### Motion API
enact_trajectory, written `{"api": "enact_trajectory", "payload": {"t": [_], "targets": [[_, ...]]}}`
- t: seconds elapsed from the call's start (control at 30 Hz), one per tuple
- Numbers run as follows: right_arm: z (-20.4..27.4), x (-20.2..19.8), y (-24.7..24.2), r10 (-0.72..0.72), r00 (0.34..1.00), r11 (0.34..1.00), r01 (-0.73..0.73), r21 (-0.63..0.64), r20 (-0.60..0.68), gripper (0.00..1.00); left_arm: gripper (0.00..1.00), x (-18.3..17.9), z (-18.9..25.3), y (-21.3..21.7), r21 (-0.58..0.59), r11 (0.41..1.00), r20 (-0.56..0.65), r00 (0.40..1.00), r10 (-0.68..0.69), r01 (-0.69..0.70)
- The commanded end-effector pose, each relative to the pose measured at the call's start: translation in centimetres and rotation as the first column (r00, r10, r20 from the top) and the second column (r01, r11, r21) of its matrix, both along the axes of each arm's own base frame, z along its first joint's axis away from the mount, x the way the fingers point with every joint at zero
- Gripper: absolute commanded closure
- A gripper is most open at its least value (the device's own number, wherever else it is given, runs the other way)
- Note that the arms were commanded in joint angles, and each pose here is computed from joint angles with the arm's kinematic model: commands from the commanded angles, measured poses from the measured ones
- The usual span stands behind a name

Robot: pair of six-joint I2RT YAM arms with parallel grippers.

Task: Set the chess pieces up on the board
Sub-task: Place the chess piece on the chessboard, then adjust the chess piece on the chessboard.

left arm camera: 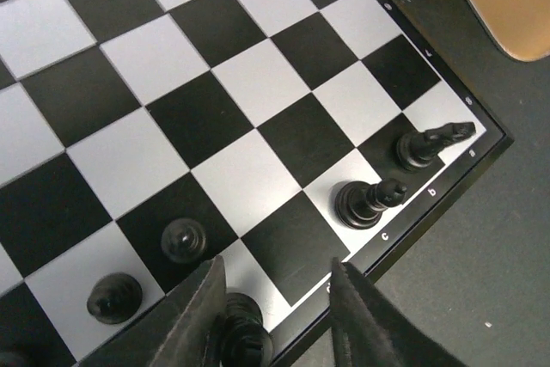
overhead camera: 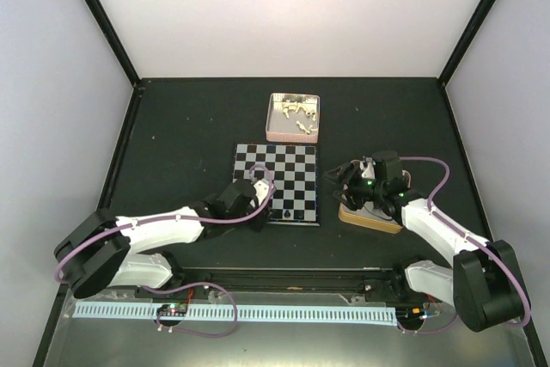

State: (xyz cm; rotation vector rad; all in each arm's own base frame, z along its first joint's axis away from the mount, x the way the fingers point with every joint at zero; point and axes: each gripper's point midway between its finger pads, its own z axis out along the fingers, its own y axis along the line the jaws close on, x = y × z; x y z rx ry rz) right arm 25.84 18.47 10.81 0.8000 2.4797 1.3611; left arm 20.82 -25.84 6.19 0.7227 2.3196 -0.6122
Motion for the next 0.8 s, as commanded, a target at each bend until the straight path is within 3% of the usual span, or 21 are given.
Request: {"api": "enact_trajectory", "payload": {"t": [0.0,0.2,0.37,0.6,0.77], "targets": [[0.5,0.3,-0.1,0.001,1.0,1.0,0.0,-0.004,0.022,0.23,0.58,0.2,1.3,-0.3,-0.052,0.999,0.027,1.0,0.003,-0.002],[0.7,0.3,0.0,0.001,0.999,1.0,-0.001,0.011,0.032,0.23,0.4,0.3,4.3,0.9,-0.097,0.993,0.048,0.996,0.079,-0.074],[0.4,0.0,0.0,0.0,1.0,1.0,-0.001,0.016,0.028,0.23,0.35,0.5,4.7,3.3,-0.049,0.976,-0.018,0.977,0.212,-0.213],[-0.2,-0.2,0.0,0.002,1.0,1.0,-0.002,0.013,0.021,0.23,0.36,-2.0,3.2,3.5,0.076,0.972,-0.266,0.935,0.234,-0.221],[-0.4,-0.2,0.1,0.005,1.0,1.0,-0.006,0.019,0.018,0.23,0.48,-1.6,2.1,2.6,0.096,0.973,-0.33,0.916,0.229,-0.209]]}}
